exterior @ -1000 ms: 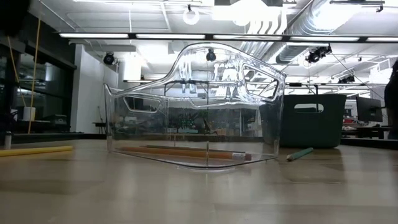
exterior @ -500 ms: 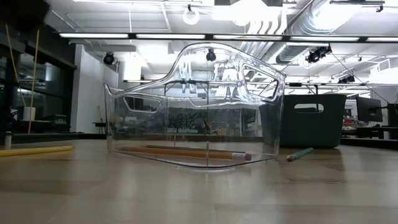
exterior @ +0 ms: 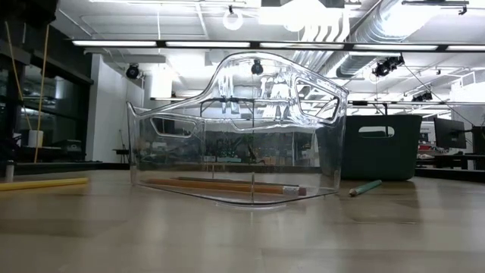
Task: Sort pens & pencils
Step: Put the yellow pencil into the transparent bin
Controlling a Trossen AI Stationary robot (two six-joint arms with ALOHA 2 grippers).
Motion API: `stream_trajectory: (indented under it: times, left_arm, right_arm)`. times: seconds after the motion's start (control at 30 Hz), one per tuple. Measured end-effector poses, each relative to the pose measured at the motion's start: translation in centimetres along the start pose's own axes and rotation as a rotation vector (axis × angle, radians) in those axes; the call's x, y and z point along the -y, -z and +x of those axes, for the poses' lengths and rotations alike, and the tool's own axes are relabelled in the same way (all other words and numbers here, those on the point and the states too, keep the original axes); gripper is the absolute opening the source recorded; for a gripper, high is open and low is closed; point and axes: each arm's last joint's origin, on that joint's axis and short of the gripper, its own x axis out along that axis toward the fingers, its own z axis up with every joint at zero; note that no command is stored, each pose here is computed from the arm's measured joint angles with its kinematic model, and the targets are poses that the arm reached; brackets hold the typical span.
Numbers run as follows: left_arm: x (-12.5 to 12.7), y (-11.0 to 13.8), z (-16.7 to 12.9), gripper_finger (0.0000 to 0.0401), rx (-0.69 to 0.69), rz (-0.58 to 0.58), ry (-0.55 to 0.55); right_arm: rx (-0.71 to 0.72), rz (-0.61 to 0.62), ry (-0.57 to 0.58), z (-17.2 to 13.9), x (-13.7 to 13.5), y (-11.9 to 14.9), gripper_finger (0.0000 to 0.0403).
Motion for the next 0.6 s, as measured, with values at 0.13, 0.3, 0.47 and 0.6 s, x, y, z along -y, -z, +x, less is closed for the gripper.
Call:
stream_trajectory:
  times: [0.13,0.3,0.47,0.6]
  left_arm:
    - [-1.7,-1.1,-0.5,0.0110,0.033,-0.016,0.050]
    - [-2.4,-1.9,2.3,0.0110,0.060,-0.086,0.170]
    - [-2.6,-1.8,5.2,0.0111,0.008,-0.102,0.188]
    - [-2.5,-1.9,6.2,0.0111,-0.028,-0.116,0.118]
  right_arm:
    - [-0.002,0.009,0.000,0.2,-0.1,-0.1,0.0075]
    - [-0.003,0.017,0.001,0.4,-0.2,-0.3,0.0075]
    - [-0.005,0.022,0.001,0.6,-0.3,-0.5,0.0075]
    - [-0.008,0.021,0.001,0.7,-0.3,-0.5,0.0075]
